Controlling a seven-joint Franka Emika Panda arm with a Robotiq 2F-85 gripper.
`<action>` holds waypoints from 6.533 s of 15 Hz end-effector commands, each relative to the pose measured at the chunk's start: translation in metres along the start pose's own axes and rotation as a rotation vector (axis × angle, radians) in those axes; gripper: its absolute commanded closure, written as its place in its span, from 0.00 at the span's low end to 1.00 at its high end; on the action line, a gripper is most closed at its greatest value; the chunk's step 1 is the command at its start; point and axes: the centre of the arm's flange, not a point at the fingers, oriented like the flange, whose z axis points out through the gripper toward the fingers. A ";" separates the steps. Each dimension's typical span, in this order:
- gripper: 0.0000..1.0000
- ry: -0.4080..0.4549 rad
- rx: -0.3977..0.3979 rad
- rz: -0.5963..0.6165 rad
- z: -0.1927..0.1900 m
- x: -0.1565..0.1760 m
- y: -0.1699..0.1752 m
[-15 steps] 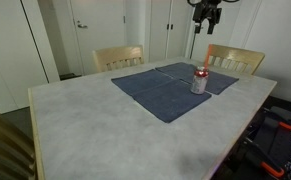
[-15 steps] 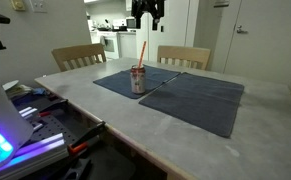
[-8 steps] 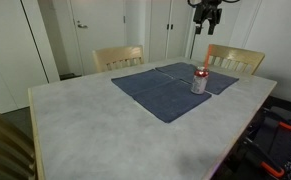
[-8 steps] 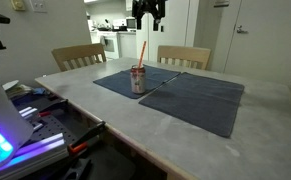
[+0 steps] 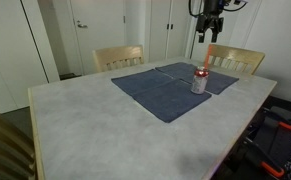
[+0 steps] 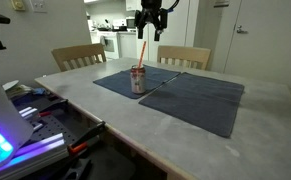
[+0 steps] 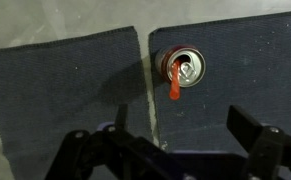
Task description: Remove the straw from the can and put it on the table
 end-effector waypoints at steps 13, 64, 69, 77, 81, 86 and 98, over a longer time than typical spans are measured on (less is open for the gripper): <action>0.20 -0.123 0.109 0.082 0.035 0.025 0.021; 0.98 -0.265 0.057 0.062 -0.040 -0.004 0.014; 0.98 -0.224 0.051 0.053 -0.060 -0.009 0.012; 0.98 -0.173 0.025 0.047 -0.089 -0.012 0.015; 0.98 -0.154 0.005 0.051 -0.099 -0.016 0.021; 0.98 -0.125 -0.001 0.054 -0.112 -0.021 0.024; 0.98 0.051 0.203 -0.059 -0.100 0.016 -0.037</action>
